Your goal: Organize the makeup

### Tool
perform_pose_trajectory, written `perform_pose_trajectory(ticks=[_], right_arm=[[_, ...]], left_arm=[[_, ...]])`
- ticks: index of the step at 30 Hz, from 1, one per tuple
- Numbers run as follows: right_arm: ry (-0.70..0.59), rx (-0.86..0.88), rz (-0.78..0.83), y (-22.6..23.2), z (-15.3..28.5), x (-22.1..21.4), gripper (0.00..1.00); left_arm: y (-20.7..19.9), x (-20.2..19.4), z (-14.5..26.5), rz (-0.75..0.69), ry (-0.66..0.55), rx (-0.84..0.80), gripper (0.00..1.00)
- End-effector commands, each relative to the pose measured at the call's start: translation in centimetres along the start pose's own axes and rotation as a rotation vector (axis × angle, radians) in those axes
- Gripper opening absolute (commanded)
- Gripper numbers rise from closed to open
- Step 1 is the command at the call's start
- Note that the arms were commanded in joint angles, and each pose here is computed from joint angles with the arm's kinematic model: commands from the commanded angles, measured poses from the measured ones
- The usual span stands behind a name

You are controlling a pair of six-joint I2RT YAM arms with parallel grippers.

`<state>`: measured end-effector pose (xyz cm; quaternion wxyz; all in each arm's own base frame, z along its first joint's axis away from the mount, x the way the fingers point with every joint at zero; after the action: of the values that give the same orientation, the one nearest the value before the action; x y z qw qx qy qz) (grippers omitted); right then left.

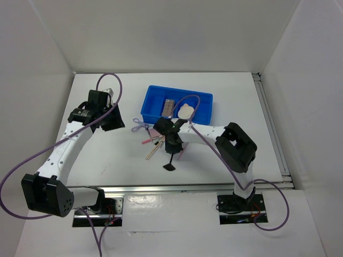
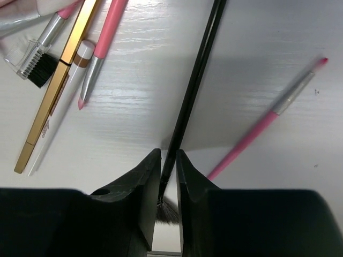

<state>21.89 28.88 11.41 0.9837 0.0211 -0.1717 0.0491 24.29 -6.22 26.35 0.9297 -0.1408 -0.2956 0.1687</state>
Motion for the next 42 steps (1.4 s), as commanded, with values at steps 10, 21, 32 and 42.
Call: perform_pose_trajectory(ticks=[10, 21, 32, 42], right_arm=[[-0.015, 0.114, 0.018, 1.0, -0.7, 0.4, 0.14], [-0.262, 0.089, 0.042, -0.8, 9.2, 5.4, 0.00], [-0.485, -0.070, -0.153, -13.8, 11.4, 17.3, 0.00], [-0.452, -0.122, -0.149, -17.8, 5.8, 21.9, 0.00]], left_arm=[[0.0, 0.2, -0.1, -0.013, -0.010, -0.020, 0.47], [-0.2, 0.4, 0.0, -0.013, -0.014, -0.032, 0.47], [-0.1, 0.4, 0.0, -0.013, -0.018, -0.025, 0.47], [-0.1, 0.6, 0.2, -0.013, -0.023, -0.017, 0.47]])
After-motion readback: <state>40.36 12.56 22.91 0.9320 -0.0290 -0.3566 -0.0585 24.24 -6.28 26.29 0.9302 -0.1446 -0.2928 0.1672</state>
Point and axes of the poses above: each gripper's point midway between its finger pads, its own z axis back along the fingers, its own y axis along the line the jaws close on, x = y × z, the point moved 10 cm from there along z, back along the fingers, and after that the axes turned 7 degrees about z, right-handed, at the moved point
